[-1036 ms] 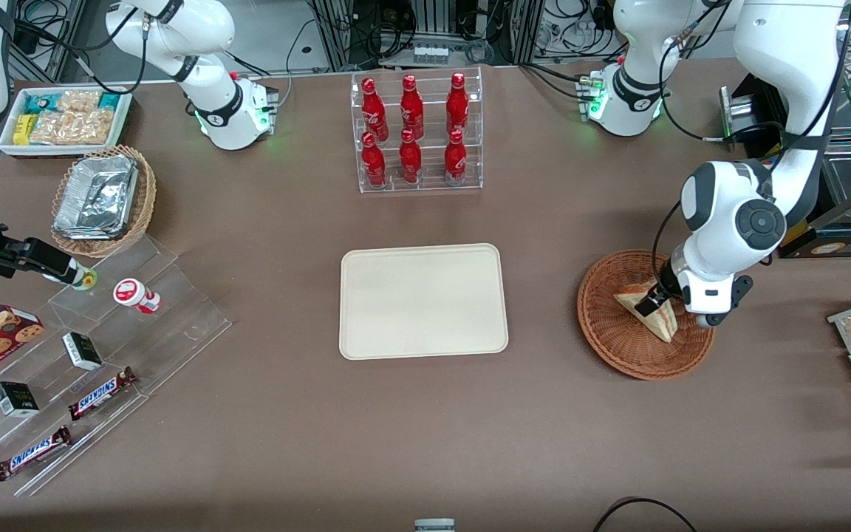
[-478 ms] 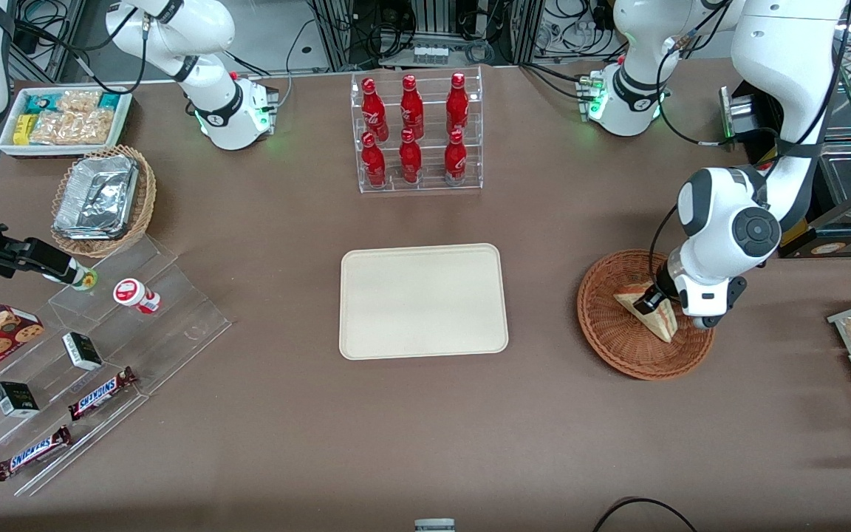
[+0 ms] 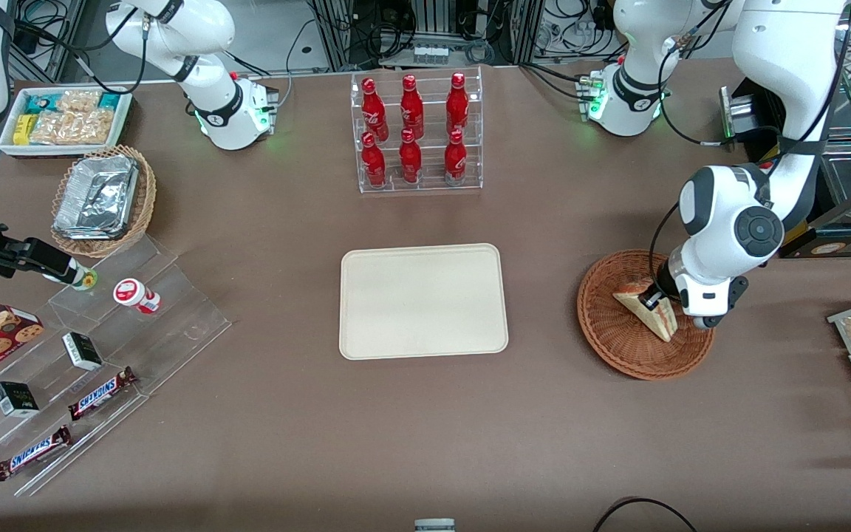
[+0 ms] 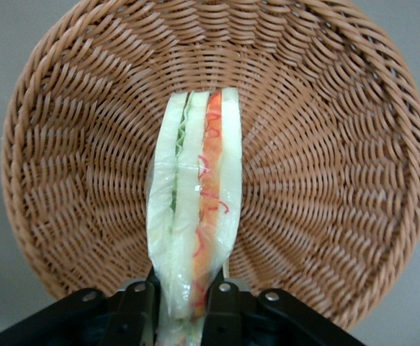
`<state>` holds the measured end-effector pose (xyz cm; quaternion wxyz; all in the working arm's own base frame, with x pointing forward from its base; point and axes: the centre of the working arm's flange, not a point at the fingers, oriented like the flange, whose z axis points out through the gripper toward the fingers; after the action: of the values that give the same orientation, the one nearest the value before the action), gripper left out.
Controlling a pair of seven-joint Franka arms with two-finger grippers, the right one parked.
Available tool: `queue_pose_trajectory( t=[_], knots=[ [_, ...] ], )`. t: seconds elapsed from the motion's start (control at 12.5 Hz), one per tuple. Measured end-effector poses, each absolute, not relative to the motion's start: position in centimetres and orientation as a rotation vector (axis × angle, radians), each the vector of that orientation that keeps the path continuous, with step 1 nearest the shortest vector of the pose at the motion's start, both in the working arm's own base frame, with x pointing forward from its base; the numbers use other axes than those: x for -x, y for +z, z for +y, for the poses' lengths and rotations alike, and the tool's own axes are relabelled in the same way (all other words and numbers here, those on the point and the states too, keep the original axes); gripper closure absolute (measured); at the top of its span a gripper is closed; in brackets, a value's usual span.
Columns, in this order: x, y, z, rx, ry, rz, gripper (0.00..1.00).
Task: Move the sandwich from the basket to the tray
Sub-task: 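Close the left gripper on the sandwich and lift it, then carry the sandwich with the left gripper over the cream tray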
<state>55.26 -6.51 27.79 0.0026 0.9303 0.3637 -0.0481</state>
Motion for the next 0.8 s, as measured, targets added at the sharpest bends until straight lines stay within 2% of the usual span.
queue_pose_trajectory(
  t=[0.08,0.32,0.8],
  knots=[
    [-55.6,29.1,-6.9,-2.942,-0.178,1.094,0.84],
    [-56.4,33.2,-9.1,-3.018,-0.245,0.876,0.85],
    [-56.0,35.1,-17.1,-3.096,-0.216,0.495,0.85]
  ],
)
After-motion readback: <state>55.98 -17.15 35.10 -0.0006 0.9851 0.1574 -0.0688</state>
